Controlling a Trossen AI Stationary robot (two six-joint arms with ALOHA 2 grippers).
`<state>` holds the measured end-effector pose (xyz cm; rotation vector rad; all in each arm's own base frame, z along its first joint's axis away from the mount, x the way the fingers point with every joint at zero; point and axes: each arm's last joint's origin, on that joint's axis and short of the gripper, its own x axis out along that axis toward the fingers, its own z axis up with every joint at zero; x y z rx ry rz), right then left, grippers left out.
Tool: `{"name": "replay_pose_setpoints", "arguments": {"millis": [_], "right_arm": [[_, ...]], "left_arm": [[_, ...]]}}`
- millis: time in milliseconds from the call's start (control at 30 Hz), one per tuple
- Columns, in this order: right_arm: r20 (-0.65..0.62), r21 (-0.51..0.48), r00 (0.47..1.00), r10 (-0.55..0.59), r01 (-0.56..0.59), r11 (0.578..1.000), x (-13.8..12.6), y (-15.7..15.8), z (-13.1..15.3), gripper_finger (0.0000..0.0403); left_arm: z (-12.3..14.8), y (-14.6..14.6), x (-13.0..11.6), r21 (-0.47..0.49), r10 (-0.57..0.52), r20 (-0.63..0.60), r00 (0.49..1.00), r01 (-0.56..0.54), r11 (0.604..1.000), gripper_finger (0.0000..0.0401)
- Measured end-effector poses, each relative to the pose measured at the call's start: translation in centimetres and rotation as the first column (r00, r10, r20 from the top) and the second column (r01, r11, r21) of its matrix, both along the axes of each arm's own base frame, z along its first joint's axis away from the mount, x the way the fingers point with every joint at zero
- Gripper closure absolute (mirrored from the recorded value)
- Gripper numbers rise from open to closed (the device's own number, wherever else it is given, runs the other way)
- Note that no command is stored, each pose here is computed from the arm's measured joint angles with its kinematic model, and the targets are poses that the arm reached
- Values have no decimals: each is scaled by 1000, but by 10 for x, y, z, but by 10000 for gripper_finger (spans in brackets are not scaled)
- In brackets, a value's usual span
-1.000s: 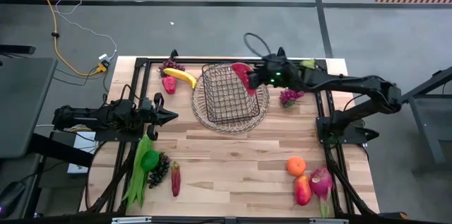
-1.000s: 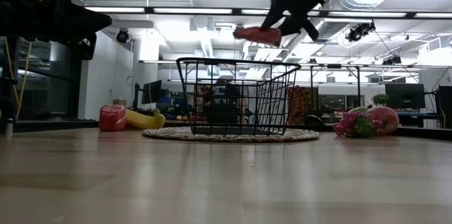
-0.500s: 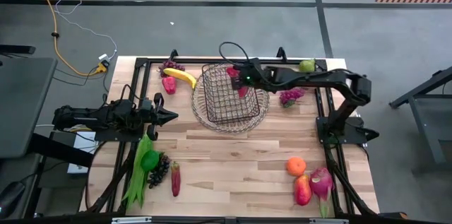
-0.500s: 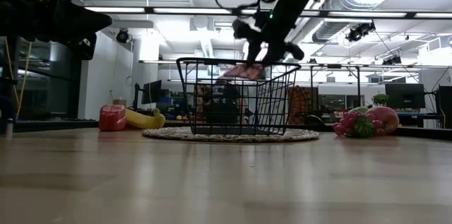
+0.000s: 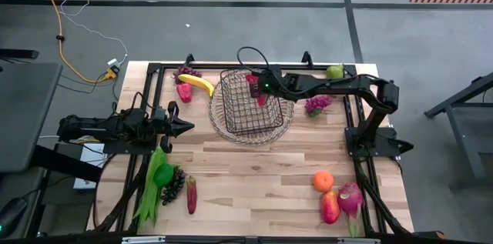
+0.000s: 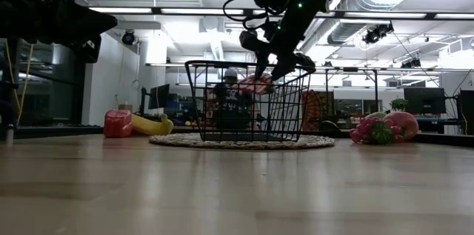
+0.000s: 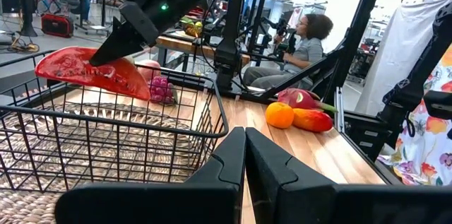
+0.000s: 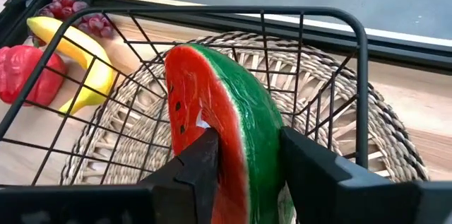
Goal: Build produce basket
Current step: Put the red watermelon into the black wire basket, then put the red bell pepper into the black wire basket
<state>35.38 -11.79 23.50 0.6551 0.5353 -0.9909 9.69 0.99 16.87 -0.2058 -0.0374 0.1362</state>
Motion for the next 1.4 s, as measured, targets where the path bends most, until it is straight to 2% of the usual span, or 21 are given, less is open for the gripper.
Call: {"name": "replay_pose_setpoints", "arguments": {"millis": [200, 433, 567, 667, 800, 900, 967, 1067, 1133, 1300, 1400], "right_arm": [[-4, -12, 1000, -11, 11, 1000, 0, 0, 0, 238], [-1, -17, 1000, -10, 10, 1000, 0, 0, 1, 179], [2, -54, 1000, 26, -26, 998, 2, -1, 4, 156], [3, -98, 998, 66, -65, 993, 0, -1, 16, 152], [-28, -193, 988, 152, -155, 969, -9, 4, 49, 151], [-124, -220, 966, 225, -248, 944, -27, 17, 68, 151], [-214, -194, 942, 260, -302, 933, -44, 29, 75, 151], [-330, -156, 906, 265, -329, 931, -73, 52, 72, 151], [-362, -133, 892, 272, -338, 932, -93, 67, 64, 151], [-298, -105, 897, 326, -370, 923, -143, 101, 34, 151], [-162, -167, 904, 396, -420, 892, -162, 116, 21, 151]], "left_arm": [[0, 0, 0, 0, 0, 0, 1000, 0, 1000, 400], [0, 0, 0, 0, 0, 0, 1000, 0, 1000, 400], [0, 0, 0, 0, 0, 0, 1000, 0, 1000, 400], [0, 0, 0, 0, 0, 0, 1000, 0, 1000, 400], [0, 0, 0, 0, 0, 0, 1000, 0, 1000, 400], [0, 0, 0, 0, 0, 0, 1000, 0, 1000, 400], [0, 0, 0, 0, 0, 0, 1000, 0, 1000, 400], [0, 0, 0, 0, 1, 0, 1000, -1, 1000, 400], [0, 0, 0, 0, 3, 0, 1000, -3, 1000, 400], [0, 0, 0, 0, 3, 1, 1000, -3, 1000, 400], [0, 0, 0, 0, 3, 0, 1000, -3, 1000, 400]]}}
